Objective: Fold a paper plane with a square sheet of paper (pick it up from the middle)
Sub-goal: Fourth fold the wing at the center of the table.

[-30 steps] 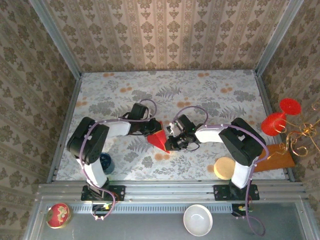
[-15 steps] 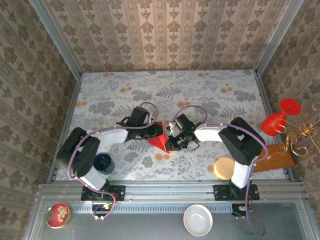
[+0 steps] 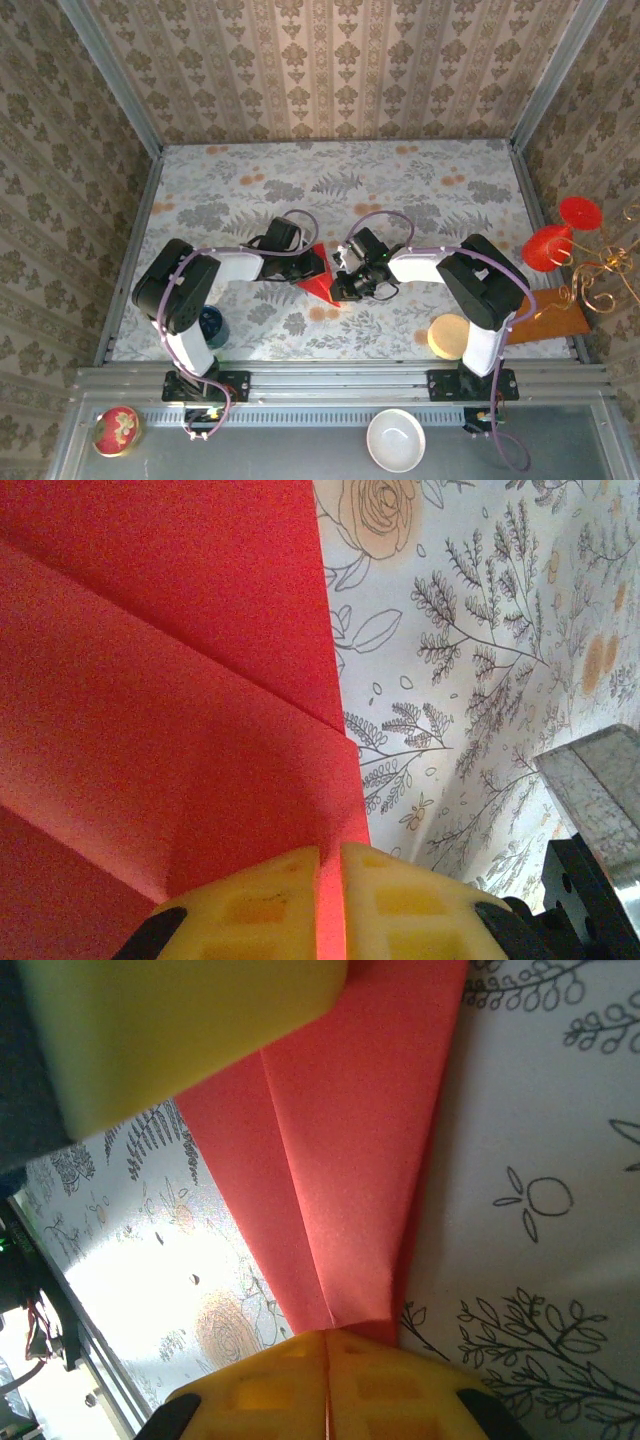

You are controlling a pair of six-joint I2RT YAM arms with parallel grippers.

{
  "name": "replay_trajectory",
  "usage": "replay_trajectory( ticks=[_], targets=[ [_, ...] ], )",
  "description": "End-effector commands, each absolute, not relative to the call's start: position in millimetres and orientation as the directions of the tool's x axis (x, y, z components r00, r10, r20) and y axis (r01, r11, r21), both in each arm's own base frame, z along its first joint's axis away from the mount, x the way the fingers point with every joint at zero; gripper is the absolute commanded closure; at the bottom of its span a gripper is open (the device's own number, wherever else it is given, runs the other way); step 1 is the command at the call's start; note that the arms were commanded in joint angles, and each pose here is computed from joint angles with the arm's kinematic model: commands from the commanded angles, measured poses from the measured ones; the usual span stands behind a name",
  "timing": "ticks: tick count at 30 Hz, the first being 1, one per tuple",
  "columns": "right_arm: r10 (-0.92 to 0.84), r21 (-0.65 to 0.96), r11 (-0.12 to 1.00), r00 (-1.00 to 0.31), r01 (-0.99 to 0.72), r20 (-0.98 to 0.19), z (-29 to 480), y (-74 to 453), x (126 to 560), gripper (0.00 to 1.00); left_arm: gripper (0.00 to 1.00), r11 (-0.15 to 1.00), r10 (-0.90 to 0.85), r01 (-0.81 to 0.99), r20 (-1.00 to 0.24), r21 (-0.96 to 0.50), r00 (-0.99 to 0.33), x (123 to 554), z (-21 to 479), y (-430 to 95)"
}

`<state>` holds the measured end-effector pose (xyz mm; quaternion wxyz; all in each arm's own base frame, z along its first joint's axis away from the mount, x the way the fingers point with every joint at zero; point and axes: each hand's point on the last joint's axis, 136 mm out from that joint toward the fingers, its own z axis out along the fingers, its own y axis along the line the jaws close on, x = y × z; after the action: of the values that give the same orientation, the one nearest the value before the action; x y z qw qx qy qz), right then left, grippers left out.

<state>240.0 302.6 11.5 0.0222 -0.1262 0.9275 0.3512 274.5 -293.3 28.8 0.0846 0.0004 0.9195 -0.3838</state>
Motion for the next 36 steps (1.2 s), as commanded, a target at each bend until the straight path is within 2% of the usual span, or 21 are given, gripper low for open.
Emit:
replay_trajectory(
  ticks=[1, 10, 23, 36],
  targets=[
    [-0.224, 0.558, 0.807, -0.974, -0.194, -0.014, -23, 280, 221, 0.89, 0.86, 0.688, -0.076, 0.068, -0.166, -0.722, -0.983, 284, 32, -297],
    [-0.225, 0.550, 0.813, -0.974, -0.191, -0.006, -25, 277, 219, 0.90, 0.86, 0.700, -0.087, 0.045, -0.148, -0.713, -0.985, 283, 23, -290],
    [-0.219, 0.547, 0.816, -0.976, -0.187, -0.006, -25, 277, 220, 0.89, 0.86, 0.716, -0.099, 0.058, -0.183, -0.695, -0.978, 279, 38, -279],
    [-0.218, 0.547, 0.816, -0.976, -0.187, -0.008, -25, 277, 221, 0.88, 0.86, 0.778, -0.122, -0.001, -0.150, -0.628, -0.981, 276, 21, -265]
  ],
)
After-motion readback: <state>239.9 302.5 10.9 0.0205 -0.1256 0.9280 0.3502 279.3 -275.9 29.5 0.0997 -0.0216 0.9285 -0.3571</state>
